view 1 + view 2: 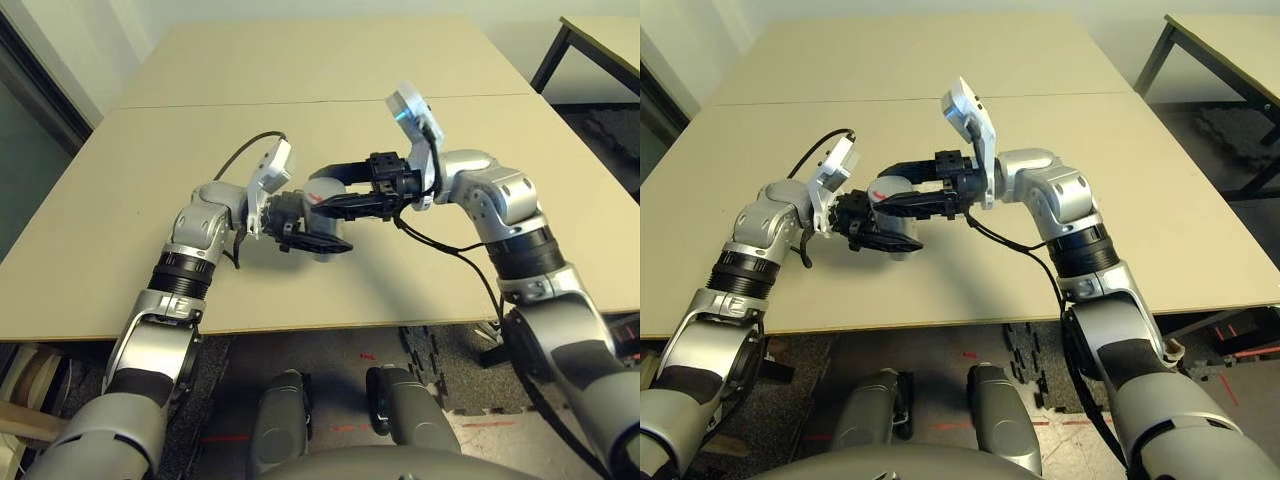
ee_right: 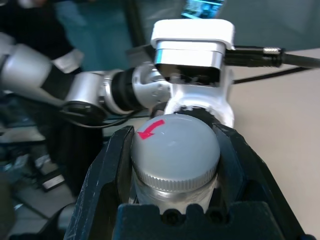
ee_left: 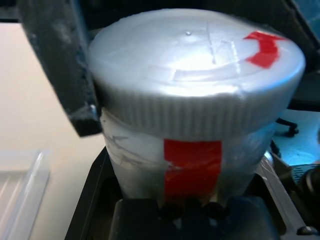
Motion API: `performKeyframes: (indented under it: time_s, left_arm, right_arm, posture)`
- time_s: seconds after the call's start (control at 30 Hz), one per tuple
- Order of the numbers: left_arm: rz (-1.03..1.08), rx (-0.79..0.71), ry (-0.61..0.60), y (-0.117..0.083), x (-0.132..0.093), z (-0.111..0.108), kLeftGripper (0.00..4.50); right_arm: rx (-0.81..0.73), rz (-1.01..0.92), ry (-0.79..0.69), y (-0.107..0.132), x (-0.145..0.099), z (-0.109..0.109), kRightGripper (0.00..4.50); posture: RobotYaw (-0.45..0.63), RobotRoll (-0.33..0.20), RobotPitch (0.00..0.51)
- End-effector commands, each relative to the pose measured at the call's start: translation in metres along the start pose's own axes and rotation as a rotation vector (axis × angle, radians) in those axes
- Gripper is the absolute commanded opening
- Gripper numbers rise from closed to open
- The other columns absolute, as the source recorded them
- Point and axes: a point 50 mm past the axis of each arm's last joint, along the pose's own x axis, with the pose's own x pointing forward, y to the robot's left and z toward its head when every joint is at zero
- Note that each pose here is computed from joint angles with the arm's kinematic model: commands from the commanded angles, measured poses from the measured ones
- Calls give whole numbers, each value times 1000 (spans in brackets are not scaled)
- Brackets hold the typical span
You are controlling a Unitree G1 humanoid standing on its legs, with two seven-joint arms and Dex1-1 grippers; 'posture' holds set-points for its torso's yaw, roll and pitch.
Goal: Pour the medicine from the bottle into the box.
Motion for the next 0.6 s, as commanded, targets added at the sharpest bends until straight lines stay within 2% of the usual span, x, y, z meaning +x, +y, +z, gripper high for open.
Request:
performKeyframes:
  time_s: [0.03,0.23,0.43,0.6]
  left_arm:
    - [27,2,-23,-2,-7,6,2625]
    - [14,-5,-21,-8,-5,5,2625]
    - [12,-11,-17,-10,-5,2,2625]
    - [8,-12,-20,-11,-4,2,2625]
  right_arm:
    - [62,182,45,5,16,-12,2573]
    - [37,158,63,-3,17,-12,2573]
    - [33,97,64,-8,12,-15,4500]
    - [34,40,55,-12,4,-15,4500]
  posture:
    - [-20,0,71]
    - [-17,0,70]
    - [-23,0,72]
    - [-31,0,73]
